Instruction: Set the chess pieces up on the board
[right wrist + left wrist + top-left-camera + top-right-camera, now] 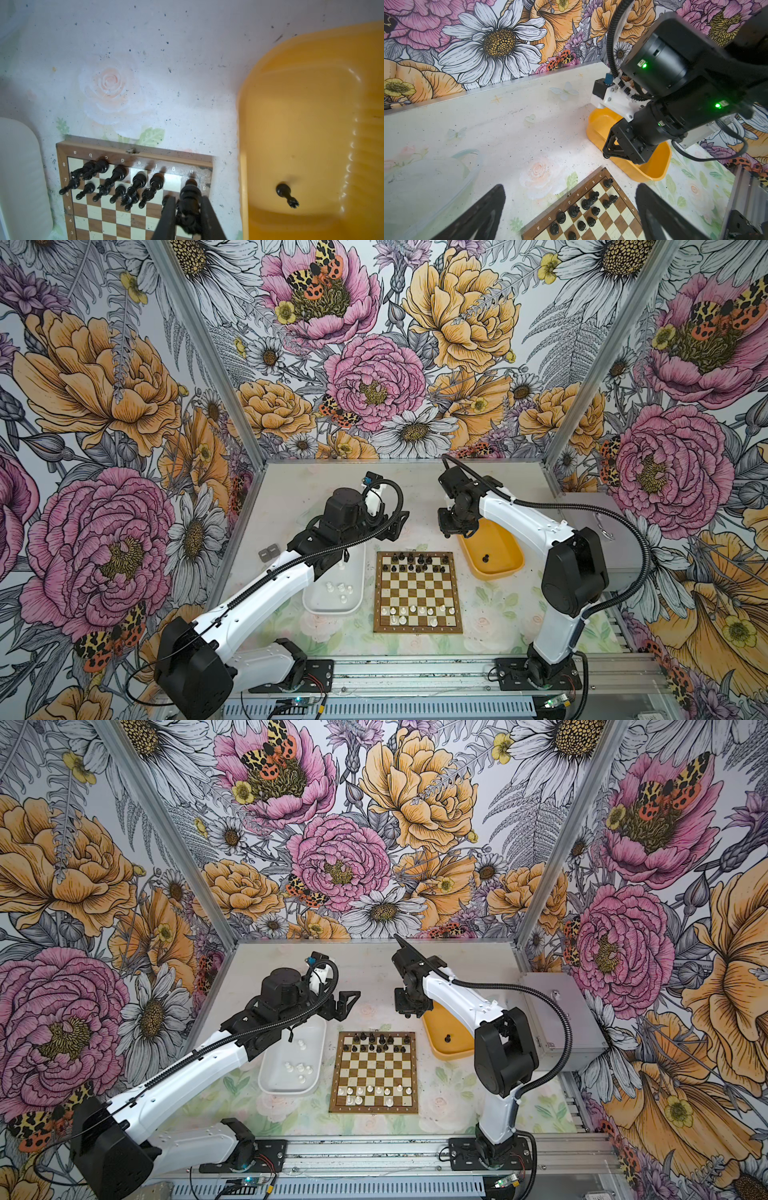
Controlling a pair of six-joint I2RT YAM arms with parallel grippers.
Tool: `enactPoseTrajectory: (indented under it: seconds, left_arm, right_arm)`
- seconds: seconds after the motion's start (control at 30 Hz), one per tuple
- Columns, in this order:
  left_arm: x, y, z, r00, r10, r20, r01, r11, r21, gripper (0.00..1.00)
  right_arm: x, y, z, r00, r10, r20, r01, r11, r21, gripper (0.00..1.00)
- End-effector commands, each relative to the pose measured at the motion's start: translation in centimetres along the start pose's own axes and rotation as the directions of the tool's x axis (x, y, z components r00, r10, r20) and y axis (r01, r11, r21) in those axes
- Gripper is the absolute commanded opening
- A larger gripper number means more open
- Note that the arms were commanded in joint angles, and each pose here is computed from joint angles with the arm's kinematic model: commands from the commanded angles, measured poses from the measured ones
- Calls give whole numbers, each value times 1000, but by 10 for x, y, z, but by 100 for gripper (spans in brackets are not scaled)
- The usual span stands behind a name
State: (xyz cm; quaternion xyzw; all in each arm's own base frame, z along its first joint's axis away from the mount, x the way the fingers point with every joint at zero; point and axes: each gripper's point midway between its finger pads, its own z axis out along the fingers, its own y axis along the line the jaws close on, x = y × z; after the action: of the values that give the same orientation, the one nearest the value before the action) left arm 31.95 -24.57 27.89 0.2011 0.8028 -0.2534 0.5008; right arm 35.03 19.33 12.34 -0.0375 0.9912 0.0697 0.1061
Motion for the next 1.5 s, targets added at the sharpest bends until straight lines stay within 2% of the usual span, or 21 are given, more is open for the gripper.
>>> enactPoseTrajectory:
  seconds: [0.0,0.27,0.6,1.47]
  left_arm:
    - [3,8,-8,1000,-17,7,17,999,-35,99]
    - [6,8,-14,1000,-26,3,26,999,-42,99]
    - [4,10,-15,1000,-20,1,20,998,-59,99]
    - [3,9,-5,1000,-6,-21,5,999,-44,99]
  right_arm:
    - [-2,14,-11,1000,2,24,-2,999,-33,17]
    - [13,29,11,1000,-14,-16,13,998,-56,16]
    - [31,29,32,998,-13,-69,9,998,-56,16]
    - [50,27,57,991,-10,-130,4,999,-46,16]
